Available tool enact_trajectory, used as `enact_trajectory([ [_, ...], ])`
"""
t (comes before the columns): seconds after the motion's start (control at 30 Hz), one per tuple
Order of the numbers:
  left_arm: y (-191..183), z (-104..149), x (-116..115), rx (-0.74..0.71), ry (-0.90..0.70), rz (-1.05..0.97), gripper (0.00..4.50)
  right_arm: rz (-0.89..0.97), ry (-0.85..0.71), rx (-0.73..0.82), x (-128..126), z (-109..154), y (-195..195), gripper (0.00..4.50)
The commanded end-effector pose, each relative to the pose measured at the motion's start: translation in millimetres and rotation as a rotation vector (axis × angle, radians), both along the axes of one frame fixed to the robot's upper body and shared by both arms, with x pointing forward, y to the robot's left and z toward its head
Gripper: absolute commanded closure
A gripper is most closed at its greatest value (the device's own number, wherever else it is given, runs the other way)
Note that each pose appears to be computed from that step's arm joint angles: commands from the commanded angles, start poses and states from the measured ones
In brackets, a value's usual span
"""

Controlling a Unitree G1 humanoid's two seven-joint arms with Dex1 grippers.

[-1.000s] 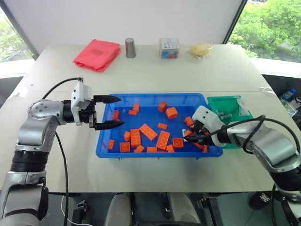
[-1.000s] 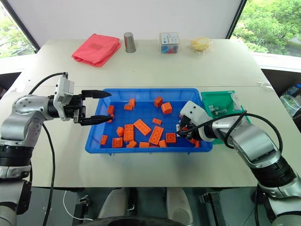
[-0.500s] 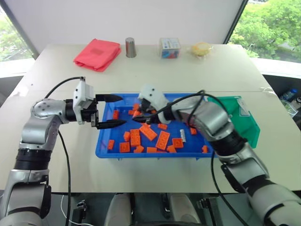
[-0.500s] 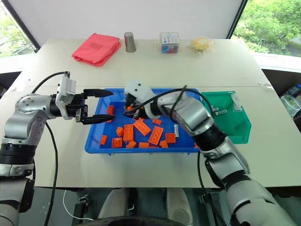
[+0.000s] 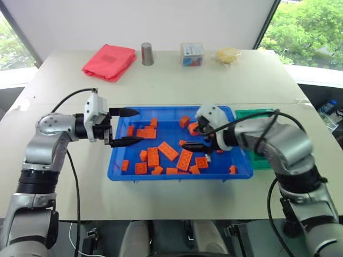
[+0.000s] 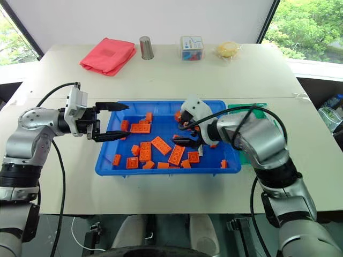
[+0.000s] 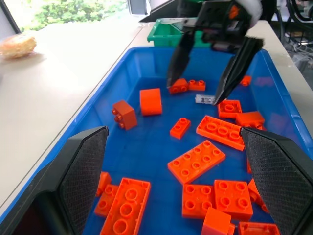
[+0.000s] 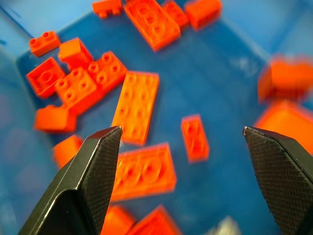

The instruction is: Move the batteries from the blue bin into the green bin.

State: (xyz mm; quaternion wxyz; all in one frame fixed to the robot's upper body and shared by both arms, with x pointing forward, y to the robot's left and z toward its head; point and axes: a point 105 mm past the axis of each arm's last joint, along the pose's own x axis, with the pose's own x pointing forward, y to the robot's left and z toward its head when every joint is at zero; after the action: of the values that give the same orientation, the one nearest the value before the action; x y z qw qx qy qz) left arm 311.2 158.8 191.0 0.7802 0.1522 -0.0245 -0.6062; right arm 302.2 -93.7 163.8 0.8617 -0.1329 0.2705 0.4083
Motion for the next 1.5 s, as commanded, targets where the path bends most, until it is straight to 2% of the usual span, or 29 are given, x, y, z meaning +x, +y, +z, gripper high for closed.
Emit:
enact_trajectory([
  [0.03,-2,8,0,0.001,-0.04,-0.018,0.0,-0.164,-0.032,0.057,2,11,-19,0.43],
  [0.4,-13,9,9,-0.015,-0.049,-0.052,0.0,-0.281,0.066,0.046,-5,-20,-40,0.43],
  [0.9,-11,10,6,-0.018,-0.054,-0.043,0.0,-0.303,0.159,0.086,-13,-37,-32,0.43],
  [1.13,-8,9,4,-0.018,-0.054,-0.032,0.0,-0.34,0.23,0.054,-17,-56,-37,0.43],
  [1.23,-7,9,3,-0.019,-0.053,-0.029,0.0,-0.355,0.238,0.046,-17,-60,-37,1.31],
  [1.3,-7,9,3,-0.018,-0.052,-0.029,0.0,-0.355,0.241,0.043,-18,-62,-37,2.23],
  [1.43,-6,9,2,-0.013,-0.049,-0.032,0.0,-0.356,0.248,0.037,-20,-66,-36,4.38],
  [1.5,-6,9,2,-0.012,-0.049,-0.033,0.0,-0.349,0.244,0.031,-21,-66,-35,4.46],
])
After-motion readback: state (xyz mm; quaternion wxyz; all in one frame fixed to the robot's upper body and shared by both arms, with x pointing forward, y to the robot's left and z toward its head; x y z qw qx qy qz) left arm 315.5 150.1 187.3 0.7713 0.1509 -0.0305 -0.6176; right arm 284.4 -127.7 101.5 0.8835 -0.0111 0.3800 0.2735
